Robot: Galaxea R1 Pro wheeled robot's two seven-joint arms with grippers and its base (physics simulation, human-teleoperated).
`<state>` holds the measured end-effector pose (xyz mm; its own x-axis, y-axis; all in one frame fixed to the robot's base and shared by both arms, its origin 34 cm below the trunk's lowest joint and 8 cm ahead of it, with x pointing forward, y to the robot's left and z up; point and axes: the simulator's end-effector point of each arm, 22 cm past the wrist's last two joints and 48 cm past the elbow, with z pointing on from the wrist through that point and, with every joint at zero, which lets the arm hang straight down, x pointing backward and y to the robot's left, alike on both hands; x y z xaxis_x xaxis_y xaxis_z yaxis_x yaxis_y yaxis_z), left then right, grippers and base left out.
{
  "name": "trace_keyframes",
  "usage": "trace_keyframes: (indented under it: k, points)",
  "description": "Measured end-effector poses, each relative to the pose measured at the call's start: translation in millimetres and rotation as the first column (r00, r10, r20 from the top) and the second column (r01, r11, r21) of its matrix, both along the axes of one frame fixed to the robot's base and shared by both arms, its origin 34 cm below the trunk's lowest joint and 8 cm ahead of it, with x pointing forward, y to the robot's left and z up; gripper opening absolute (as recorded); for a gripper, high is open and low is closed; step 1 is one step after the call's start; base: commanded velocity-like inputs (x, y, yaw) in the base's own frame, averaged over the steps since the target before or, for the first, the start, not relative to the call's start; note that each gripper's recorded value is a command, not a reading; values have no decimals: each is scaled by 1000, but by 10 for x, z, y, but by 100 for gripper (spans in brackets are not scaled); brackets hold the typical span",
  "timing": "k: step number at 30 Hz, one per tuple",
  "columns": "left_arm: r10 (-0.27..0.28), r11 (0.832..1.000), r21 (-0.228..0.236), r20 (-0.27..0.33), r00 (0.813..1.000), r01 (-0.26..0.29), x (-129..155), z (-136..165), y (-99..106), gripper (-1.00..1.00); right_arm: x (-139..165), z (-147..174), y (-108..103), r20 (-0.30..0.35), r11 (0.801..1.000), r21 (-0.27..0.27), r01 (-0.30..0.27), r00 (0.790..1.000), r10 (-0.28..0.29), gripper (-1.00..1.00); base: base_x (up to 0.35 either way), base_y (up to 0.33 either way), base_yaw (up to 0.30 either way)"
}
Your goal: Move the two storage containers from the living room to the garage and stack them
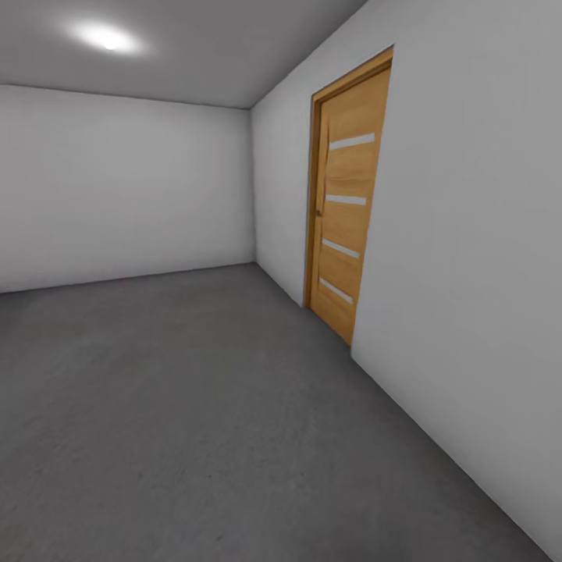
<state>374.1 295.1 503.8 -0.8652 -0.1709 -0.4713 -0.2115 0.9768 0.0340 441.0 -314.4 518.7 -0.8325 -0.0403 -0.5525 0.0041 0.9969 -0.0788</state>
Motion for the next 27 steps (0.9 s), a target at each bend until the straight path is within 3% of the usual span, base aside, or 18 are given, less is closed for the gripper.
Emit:
trace_keyframes:
  k: [16, 27]
  points:
    - [-1, 1000, 0, -1, 1000, 1, -2, -2, -4, 100, 0, 0, -2, 0, 1000, -1, 0, 1000, 0, 100, 329, 117, 0]
    - [-1, 1000, -1, -3, 1000, 1, -6, -4, -9, 100, 0, 1, -5, 0, 1000, -2, 0, 1000, 0, 100, 329, 18, 0]
